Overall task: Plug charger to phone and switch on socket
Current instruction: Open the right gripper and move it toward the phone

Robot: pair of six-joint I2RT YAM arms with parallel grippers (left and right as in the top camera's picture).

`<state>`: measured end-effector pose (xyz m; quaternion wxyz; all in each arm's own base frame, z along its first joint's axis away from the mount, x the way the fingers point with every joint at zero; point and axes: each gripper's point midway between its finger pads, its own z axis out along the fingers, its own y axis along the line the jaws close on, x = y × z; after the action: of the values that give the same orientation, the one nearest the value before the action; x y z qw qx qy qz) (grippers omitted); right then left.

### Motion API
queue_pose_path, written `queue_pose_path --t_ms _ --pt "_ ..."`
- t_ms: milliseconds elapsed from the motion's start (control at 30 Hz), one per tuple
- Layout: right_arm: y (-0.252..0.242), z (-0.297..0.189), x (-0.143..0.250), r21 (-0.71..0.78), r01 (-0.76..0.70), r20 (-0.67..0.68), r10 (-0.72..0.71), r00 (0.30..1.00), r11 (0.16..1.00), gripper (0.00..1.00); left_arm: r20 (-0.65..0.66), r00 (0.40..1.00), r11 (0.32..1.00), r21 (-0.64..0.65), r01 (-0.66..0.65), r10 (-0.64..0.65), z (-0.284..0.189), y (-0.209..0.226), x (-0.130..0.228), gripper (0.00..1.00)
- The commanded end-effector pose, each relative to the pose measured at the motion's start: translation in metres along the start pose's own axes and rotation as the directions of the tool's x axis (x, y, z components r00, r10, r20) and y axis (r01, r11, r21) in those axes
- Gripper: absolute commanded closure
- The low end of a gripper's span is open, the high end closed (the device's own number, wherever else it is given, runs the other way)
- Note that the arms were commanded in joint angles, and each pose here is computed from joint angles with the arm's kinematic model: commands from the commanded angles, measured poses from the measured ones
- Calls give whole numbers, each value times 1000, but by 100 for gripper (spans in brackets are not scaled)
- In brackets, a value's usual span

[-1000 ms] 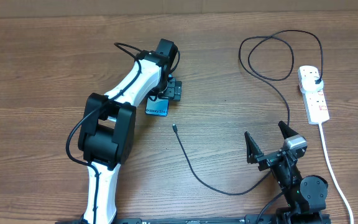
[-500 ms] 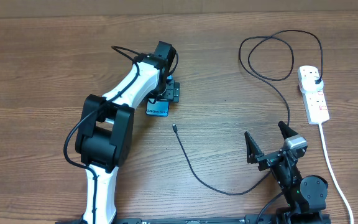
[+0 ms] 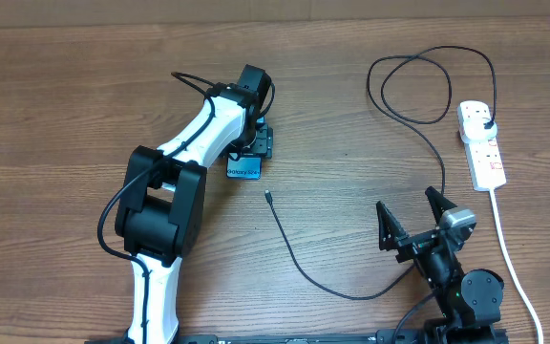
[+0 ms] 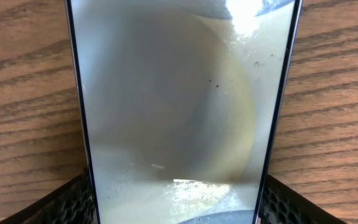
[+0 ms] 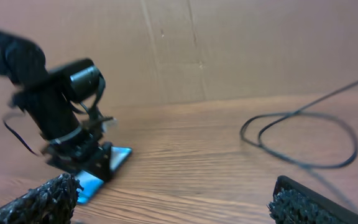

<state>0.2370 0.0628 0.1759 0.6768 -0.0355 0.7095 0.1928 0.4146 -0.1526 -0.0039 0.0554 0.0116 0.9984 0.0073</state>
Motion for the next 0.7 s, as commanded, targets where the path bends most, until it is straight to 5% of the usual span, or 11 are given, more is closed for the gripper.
queue_pose_path --t_ms 0,167,667 --pt "3 0 2 -15 -287 -3 287 958 958 0 -201 977 992 -116 50 -73 59 22 58 27" --pt "2 0 2 -13 -550 -7 550 835 835 0 -204 975 994 -90 67 -84 60 17 58 34" --pt "14 0 3 -57 -637 -55 635 771 768 0 -231 967 994 -60 92 -104 59 11 63 60"
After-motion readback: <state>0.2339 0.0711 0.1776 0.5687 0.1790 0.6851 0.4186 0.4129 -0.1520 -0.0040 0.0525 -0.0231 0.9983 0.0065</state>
